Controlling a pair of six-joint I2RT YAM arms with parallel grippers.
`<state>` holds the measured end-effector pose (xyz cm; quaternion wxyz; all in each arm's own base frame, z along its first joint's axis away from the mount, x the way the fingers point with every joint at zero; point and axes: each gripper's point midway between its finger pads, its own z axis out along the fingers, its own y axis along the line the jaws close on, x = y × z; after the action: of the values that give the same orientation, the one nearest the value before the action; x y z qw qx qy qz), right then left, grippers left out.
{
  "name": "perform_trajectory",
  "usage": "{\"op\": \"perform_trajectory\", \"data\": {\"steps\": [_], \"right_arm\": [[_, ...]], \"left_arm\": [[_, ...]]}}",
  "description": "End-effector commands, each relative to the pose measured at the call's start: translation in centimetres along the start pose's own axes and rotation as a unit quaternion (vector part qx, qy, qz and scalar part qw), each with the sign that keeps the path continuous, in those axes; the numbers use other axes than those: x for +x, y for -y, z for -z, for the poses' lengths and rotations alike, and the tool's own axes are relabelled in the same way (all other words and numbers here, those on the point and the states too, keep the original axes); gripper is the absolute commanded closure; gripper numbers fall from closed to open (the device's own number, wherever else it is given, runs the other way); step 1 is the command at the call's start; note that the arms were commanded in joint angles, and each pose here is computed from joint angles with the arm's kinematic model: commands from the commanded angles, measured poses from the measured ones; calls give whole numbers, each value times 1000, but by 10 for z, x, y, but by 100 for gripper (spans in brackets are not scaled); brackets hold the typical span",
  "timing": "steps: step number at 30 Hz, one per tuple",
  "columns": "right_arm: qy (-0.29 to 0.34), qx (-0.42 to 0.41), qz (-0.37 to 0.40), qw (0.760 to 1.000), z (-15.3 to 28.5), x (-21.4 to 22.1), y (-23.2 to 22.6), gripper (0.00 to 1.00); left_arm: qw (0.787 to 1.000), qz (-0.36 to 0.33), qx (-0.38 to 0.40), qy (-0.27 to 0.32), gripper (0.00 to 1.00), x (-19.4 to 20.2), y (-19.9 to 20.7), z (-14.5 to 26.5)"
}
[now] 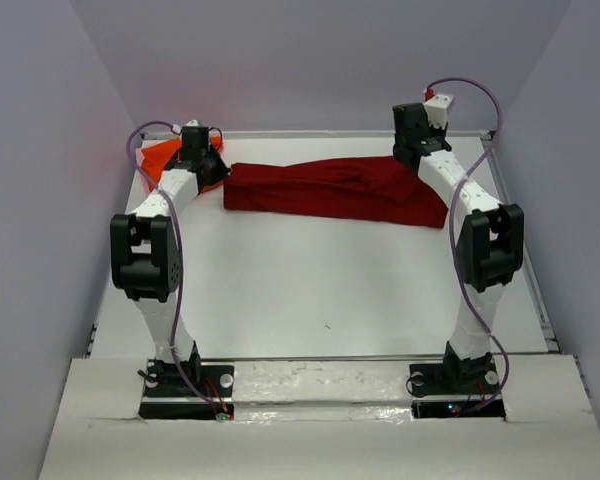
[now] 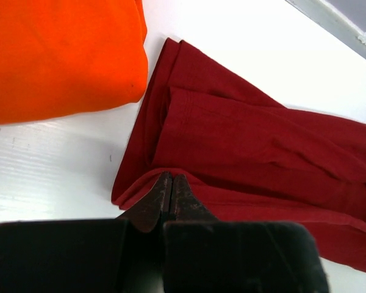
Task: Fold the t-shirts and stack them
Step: Fold the other side of the tshirt into a rectangle
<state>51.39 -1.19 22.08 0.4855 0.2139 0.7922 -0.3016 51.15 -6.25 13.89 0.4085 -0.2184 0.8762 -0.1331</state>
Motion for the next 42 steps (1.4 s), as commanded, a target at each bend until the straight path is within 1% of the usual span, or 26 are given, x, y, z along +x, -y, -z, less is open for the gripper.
{"op": "perform_trajectory", "data": {"steps": [1,7,11,18,23,29,32,33,34,35,36,37,38,39,40,41,42], "right_arm": [[37,20,-37,998,-8,-37,3,100],[37,21,-23,999,-27,-30,-23,100],[27,20,-9,999,-43,-10,-41,100],[15,29,9,999,-67,13,-53,100],[11,33,17,999,-79,20,-58,100],[8,43,24,999,-95,24,-57,100],[8,35,23,999,-102,23,-60,100],[6,23,26,999,-102,24,-65,100],[4,8,27,1000,-102,24,-70,97],[5,-5,24,1000,-102,24,-75,88],[8,-7,22,1000,-102,22,-75,68],[10,-13,23,1000,-102,21,-77,63],[9,-17,26,999,-102,23,-78,59],[14,-23,20,999,-99,16,-77,53],[12,-28,23,999,-100,20,-79,51],[18,-35,16,999,-95,11,-77,50],[20,-45,15,999,-94,13,-79,47]], "left_arm": [[1000,-8,12,1,100,-14,8,-7],[1000,-10,5,-7,100,-10,5,-31],[1000,-3,4,-14,100,-2,1,-48],[1000,8,3,-23,100,2,-3,-71],[999,11,-2,-31,100,3,-10,-84],[1000,15,-2,-11,99,-12,-11,-87],[1000,14,2,3,97,-25,-7,-86],[1000,12,4,8,93,-28,-6,-87],[1000,10,7,15,88,-35,-3,-87],[1000,8,6,17,79,-38,-4,-88],[1000,7,9,21,73,-42,-2,-87],[1000,7,10,25,68,-46,0,-85],[1000,6,11,29,59,-48,0,-84],[999,5,15,36,54,-53,3,-80],[999,5,16,40,52,-55,3,-79],[999,4,16,44,48,-58,4,-77],[998,3,19,54,42,-65,7,-72]]}}
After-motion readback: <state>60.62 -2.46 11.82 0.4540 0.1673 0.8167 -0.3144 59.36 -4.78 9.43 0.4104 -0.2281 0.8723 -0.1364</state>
